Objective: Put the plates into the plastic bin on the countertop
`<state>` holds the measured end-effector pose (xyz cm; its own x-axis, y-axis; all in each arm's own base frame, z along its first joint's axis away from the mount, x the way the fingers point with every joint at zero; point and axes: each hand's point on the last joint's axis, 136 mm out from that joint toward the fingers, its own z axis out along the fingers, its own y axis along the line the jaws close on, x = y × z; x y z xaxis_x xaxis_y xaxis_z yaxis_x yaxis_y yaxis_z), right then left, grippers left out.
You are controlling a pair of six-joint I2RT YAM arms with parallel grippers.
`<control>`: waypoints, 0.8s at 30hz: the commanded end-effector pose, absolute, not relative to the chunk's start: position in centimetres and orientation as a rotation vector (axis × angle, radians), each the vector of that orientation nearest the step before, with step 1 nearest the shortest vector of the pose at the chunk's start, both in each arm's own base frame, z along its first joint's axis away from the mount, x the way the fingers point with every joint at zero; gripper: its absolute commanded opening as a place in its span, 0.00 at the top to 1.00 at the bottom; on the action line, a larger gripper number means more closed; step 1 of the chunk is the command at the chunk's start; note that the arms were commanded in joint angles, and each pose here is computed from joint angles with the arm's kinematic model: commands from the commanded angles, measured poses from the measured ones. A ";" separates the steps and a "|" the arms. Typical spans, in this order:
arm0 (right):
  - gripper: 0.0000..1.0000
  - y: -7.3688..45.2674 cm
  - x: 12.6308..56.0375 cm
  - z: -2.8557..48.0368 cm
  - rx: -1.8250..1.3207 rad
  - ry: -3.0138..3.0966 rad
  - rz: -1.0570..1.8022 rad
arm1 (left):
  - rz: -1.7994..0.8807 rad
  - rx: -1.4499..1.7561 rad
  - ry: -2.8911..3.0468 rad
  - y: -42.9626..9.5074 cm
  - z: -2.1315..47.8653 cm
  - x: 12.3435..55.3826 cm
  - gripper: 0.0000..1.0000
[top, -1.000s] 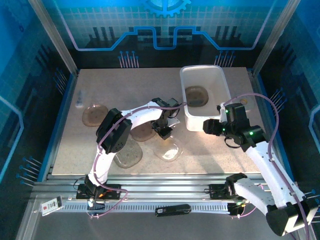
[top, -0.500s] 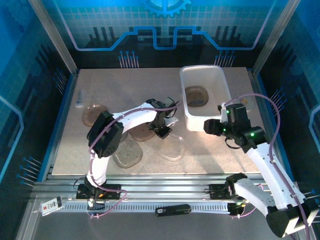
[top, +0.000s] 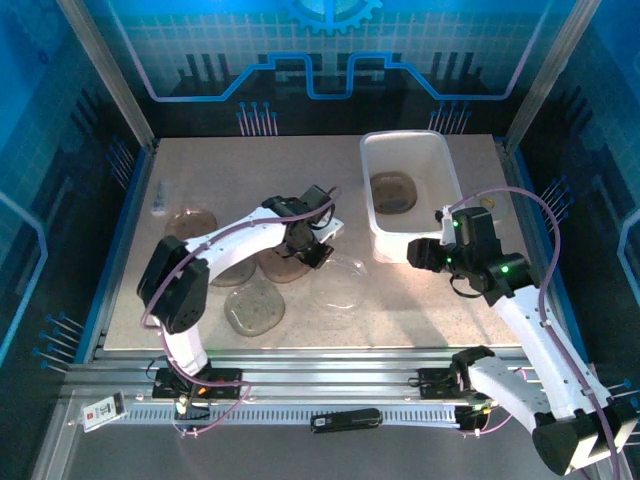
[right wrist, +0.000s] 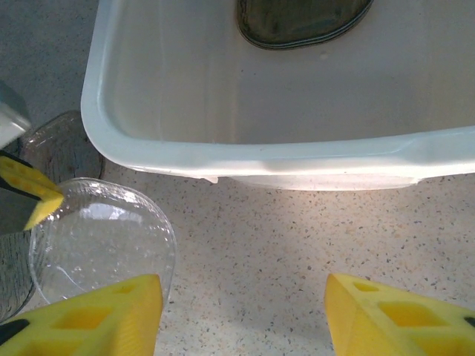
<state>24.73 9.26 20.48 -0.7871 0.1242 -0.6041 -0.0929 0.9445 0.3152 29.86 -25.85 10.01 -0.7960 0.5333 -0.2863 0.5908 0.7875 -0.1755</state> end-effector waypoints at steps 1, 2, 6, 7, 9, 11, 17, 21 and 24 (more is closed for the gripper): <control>0.40 10.3 24.6 21.7 -0.011 2.409 0.495 | -0.461 0.768 2.706 -25.5 12.4 30.2 0.96; 0.40 10.4 24.6 21.7 -0.015 2.412 0.505 | -0.468 0.742 2.700 -25.2 12.8 30.3 0.96; 0.42 11.2 24.5 21.7 -0.034 2.416 0.535 | -0.476 0.637 2.679 -23.5 14.3 30.6 0.97; 0.42 11.4 24.5 21.8 -0.040 2.414 0.543 | -0.481 0.607 2.668 -23.0 14.9 30.7 0.97; 0.42 12.0 24.6 22.1 -0.056 2.413 0.575 | -0.510 0.540 2.642 -22.2 16.4 31.1 0.97; 0.42 12.7 24.6 22.4 -0.078 2.411 0.613 | -0.550 0.476 2.604 -21.7 18.3 31.5 0.98; 0.41 14.6 25.3 25.4 -0.145 2.347 0.666 | -0.537 0.426 2.487 -21.0 23.9 32.5 0.98; 0.41 15.7 25.5 28.1 -0.196 2.282 0.691 | -0.553 0.397 2.437 -21.3 26.2 33.1 0.99; 0.41 16.4 25.6 29.5 -0.221 2.248 0.710 | -0.582 0.388 2.396 -21.9 27.6 33.2 1.00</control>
